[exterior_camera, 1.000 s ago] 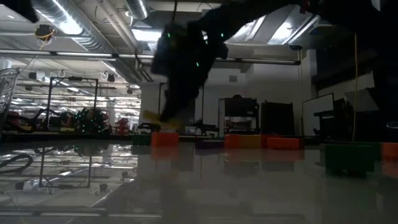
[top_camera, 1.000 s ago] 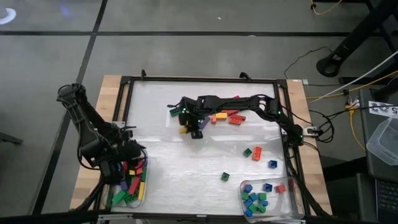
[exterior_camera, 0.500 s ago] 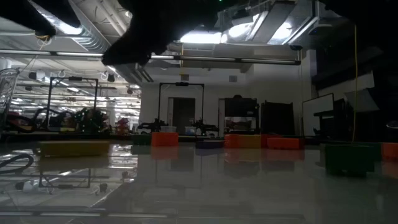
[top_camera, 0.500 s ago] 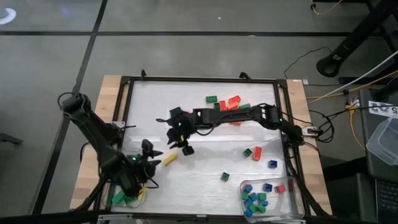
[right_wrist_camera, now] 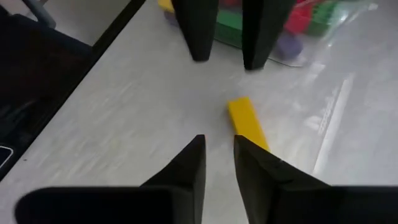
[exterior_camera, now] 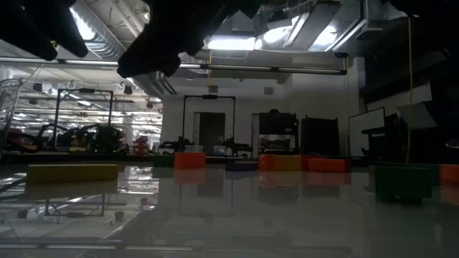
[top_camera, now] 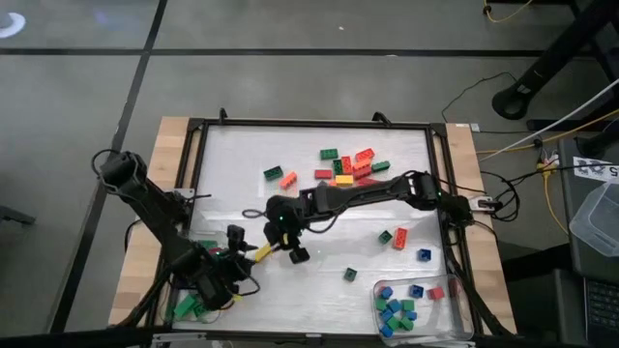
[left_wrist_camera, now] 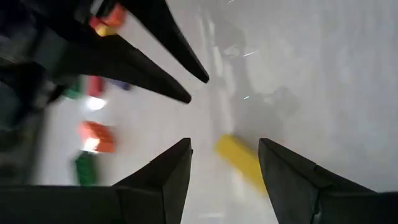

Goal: Sort blocks by size
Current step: Put the large yellow block into the left transparent bin

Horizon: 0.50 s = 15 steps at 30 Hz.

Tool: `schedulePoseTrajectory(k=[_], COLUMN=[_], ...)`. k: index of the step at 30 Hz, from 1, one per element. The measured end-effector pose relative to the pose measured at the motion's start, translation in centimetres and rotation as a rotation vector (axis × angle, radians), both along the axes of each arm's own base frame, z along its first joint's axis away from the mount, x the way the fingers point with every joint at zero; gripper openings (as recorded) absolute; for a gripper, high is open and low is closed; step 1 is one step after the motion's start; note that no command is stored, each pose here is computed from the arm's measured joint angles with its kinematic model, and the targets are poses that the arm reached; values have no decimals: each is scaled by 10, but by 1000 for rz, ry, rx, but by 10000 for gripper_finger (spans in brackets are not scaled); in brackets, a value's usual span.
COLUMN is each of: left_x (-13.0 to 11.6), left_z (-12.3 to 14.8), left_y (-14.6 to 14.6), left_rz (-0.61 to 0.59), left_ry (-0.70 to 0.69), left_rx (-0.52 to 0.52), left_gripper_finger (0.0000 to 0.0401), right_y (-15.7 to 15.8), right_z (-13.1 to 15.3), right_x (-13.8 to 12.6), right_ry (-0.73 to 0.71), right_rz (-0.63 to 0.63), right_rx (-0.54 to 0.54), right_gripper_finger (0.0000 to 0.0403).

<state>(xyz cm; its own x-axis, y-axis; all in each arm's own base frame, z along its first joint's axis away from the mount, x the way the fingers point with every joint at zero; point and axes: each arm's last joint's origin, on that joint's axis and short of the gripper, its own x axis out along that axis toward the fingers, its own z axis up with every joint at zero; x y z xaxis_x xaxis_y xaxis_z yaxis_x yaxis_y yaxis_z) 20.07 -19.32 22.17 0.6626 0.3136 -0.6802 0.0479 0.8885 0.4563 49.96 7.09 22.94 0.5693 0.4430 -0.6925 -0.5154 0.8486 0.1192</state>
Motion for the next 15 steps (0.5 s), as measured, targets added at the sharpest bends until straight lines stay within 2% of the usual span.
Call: schedulePoseTrajectory(k=[4,10,15], left_x=[16,35,46], left_z=[-6,-10,-12], left_y=[1,21,36], left_rz=[141,478,601], left_ry=[-34,-26,65], left_rx=[-214,-540,-693], left_gripper_finger=[175,175,175], right_y=[9,16,14], right_z=[-1,-3,-6], right_x=[-2,-5,-14], right_ry=[3,34,143], right_rz=[-18,-24,-59], right_rx=[-45,-75,-74], right_gripper_finger=[119,164,169])
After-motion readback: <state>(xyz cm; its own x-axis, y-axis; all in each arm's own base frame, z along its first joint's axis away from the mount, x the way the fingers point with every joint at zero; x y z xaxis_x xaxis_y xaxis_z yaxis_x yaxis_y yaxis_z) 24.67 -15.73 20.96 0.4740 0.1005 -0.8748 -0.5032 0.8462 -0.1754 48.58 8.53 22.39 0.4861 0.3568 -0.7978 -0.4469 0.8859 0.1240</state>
